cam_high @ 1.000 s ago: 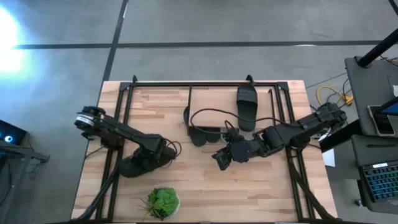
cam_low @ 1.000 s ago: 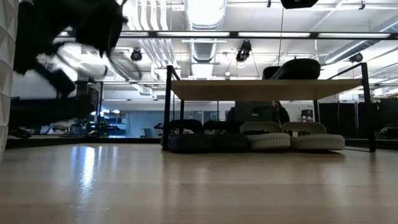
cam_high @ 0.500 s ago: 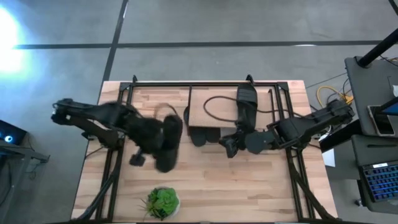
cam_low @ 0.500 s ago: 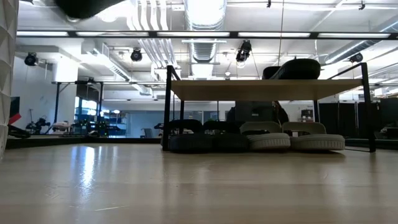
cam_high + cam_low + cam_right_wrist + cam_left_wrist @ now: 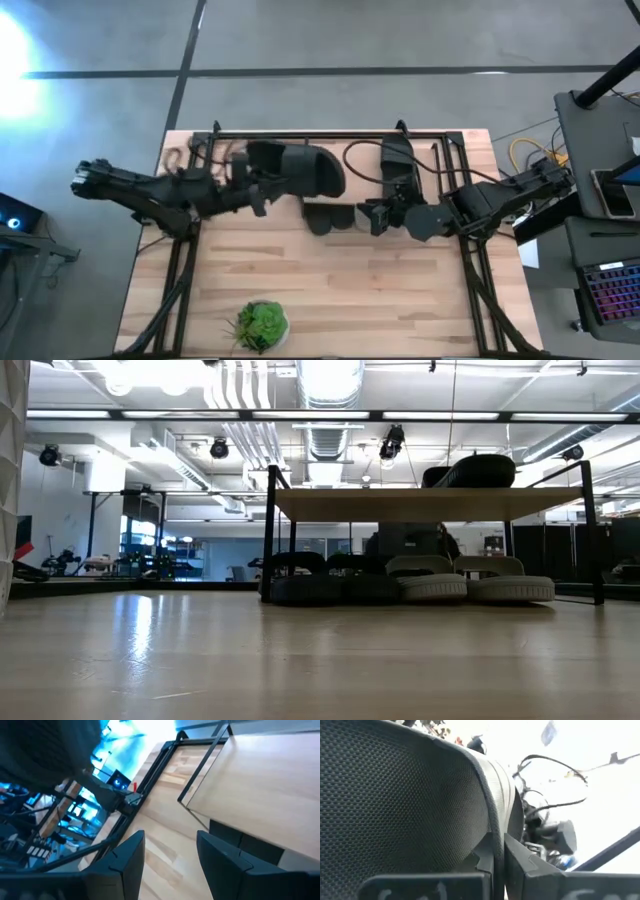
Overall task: Pick and place slides into the shelf
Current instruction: Put the black slipper on the shelf
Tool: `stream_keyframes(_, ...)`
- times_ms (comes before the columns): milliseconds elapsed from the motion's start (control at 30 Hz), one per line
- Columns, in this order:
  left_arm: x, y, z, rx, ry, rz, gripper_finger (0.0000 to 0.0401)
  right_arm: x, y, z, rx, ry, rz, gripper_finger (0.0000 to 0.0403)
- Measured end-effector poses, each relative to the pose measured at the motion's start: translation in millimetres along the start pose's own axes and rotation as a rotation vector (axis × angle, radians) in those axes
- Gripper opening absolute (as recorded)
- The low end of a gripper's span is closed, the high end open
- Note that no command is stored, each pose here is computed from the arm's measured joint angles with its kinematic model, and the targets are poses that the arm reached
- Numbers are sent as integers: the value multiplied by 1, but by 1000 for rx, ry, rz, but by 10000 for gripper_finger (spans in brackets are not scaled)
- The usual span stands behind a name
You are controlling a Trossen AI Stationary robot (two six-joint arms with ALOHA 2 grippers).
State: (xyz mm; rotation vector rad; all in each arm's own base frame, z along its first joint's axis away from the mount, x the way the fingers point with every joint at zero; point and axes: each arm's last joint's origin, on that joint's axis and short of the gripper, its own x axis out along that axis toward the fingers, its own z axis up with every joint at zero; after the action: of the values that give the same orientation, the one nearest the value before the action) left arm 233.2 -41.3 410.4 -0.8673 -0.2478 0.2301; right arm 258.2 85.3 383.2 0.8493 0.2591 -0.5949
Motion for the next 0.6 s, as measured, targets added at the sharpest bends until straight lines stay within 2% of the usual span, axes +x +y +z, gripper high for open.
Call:
stream_keyframes(100,11,20,-19,-95,-67,14,0,-1,0,1,-1,-6,0,171)
stream_keyframes(233,27,45,-27,-261,-181,-14,0,-4,0,0,-12,-1,3,171)
stream_keyframes(333,39,58,-26,-356,-295,-14,0,-6,0,1,-2,0,11,171)
stream_keyframes(500,56,68,-21,-414,-447,53,0,-10,0,1,5,-7,18,167)
stream_keyframes(600,64,64,-14,-466,-495,-18,0,-10,0,1,6,-15,15,159)
